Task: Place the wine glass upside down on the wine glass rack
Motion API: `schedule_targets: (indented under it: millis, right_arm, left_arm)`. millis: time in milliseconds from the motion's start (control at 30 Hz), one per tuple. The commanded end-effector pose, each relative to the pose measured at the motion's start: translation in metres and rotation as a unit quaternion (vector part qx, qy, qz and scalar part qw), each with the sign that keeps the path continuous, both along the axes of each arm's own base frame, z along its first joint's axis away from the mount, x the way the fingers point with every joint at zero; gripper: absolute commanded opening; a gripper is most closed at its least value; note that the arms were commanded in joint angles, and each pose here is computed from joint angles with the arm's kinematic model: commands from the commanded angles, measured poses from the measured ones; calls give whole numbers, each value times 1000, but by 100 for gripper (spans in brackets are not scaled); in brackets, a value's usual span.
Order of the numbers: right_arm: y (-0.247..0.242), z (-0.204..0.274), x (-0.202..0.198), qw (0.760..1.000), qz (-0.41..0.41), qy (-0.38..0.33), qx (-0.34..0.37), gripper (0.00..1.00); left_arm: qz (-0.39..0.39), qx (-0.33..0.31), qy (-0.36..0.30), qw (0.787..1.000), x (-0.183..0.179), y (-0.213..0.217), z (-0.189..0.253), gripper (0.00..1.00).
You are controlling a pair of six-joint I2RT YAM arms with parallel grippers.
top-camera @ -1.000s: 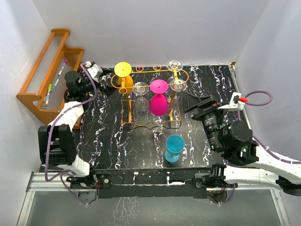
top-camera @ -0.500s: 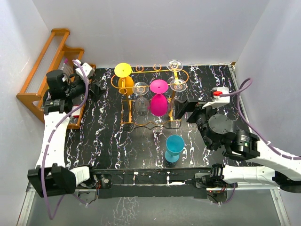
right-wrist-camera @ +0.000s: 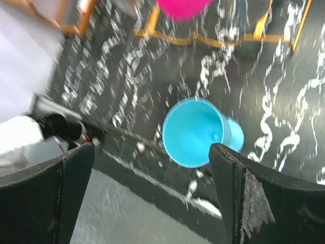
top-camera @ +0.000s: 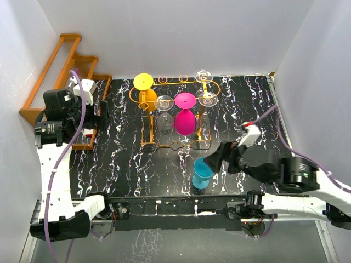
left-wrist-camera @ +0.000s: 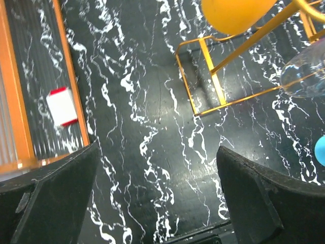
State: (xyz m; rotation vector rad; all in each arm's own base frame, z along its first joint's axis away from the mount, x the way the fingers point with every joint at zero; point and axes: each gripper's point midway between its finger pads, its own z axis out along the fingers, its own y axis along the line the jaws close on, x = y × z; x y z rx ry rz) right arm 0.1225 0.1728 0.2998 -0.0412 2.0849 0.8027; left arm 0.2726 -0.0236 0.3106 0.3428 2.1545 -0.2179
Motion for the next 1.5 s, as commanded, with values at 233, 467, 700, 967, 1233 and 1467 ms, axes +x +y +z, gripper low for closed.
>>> schedule_targets:
  millis: [233,467,700,967,1233,1467]
  right_arm:
    - [-4,-53,4,989,-75,82,-101,78]
    - [-11,-71,8,984,-107,89,-111,43]
    - [-11,-82,9,982,-114,93,-119,44]
    - [-12,-102,8,977,-117,103,-149,32]
    - [-12,-110,9,975,-118,100,-161,31]
    - [-10,-118,9,973,-116,103,-172,27]
  left_arm:
    - [179,13,-26,983,-24,43,27,97]
    - [182,8,-77,980,-33,42,50,97]
    - [108,46,-68,991,-32,33,37,97]
    - [105,50,-61,991,-33,33,28,97]
    - [108,52,-58,991,-36,34,25,97]
    - [111,59,-64,990,-37,36,29,97]
